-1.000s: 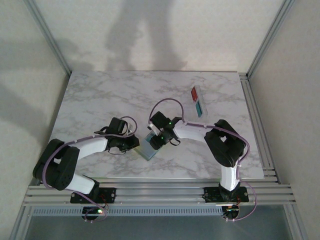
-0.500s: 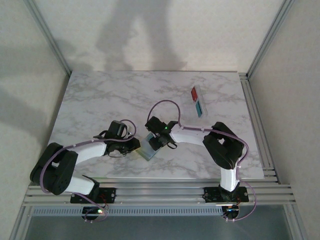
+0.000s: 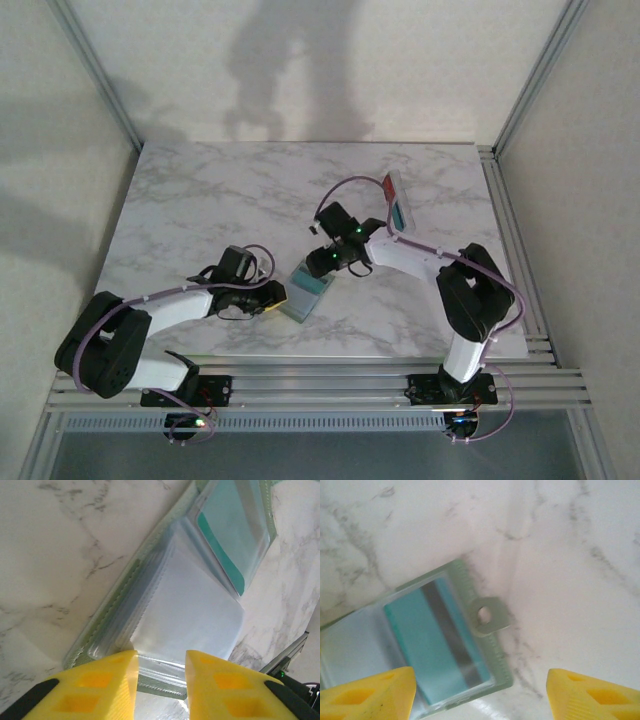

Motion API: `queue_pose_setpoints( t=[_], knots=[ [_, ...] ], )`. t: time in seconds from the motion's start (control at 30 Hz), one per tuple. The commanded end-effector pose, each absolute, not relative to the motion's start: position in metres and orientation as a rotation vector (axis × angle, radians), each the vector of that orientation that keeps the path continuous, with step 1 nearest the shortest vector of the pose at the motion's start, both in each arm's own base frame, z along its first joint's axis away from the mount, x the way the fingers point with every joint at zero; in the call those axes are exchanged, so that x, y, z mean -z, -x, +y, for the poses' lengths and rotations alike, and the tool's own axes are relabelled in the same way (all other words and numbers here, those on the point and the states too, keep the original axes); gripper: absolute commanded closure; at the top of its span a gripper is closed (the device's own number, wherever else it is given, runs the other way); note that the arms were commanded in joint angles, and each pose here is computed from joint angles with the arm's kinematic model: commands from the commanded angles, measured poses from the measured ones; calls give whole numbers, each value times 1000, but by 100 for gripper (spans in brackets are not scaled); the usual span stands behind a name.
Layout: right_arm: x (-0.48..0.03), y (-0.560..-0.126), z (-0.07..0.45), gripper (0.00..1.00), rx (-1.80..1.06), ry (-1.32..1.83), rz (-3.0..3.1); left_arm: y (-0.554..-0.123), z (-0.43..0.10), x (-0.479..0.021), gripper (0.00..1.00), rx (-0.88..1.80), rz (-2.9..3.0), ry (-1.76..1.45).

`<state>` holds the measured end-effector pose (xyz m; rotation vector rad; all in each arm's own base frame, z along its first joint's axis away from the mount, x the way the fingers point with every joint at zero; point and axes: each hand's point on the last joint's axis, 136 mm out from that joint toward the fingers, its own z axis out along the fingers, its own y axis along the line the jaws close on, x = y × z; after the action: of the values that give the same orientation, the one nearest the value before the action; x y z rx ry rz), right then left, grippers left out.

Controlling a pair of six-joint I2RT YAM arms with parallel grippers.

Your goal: Put the credit cards into the card holder

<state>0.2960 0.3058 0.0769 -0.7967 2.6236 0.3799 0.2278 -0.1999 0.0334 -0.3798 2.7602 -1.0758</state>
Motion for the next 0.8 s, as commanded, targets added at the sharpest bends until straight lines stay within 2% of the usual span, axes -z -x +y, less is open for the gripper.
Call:
queue_pose_setpoints(
  t=[0.0, 0.17, 0.33, 0.5, 0.63, 0.77],
  knots=[
    [-64, -296, 325, 32, -478, 886, 2630, -221, -201, -30, 66, 1067, 2788, 371],
    [-48, -311, 335, 38, -444, 897, 2640, -224, -201, -27, 67, 1063, 2789, 392],
    [-42, -321, 318, 71, -305, 795, 2658, -240, -192, -22, 71, 995, 2781, 427],
    [-43, -289, 314, 95, -497, 687, 2686, -266, -180, -19, 74, 828, 2786, 419],
    [-41, -255, 305, 97, -504, 631, 2724, -299, -178, -30, 75, 778, 2751, 409],
    [-47, -232, 301, 95, -589, 429, 2737, -328, -175, -40, 75, 679, 2722, 380]
  ],
)
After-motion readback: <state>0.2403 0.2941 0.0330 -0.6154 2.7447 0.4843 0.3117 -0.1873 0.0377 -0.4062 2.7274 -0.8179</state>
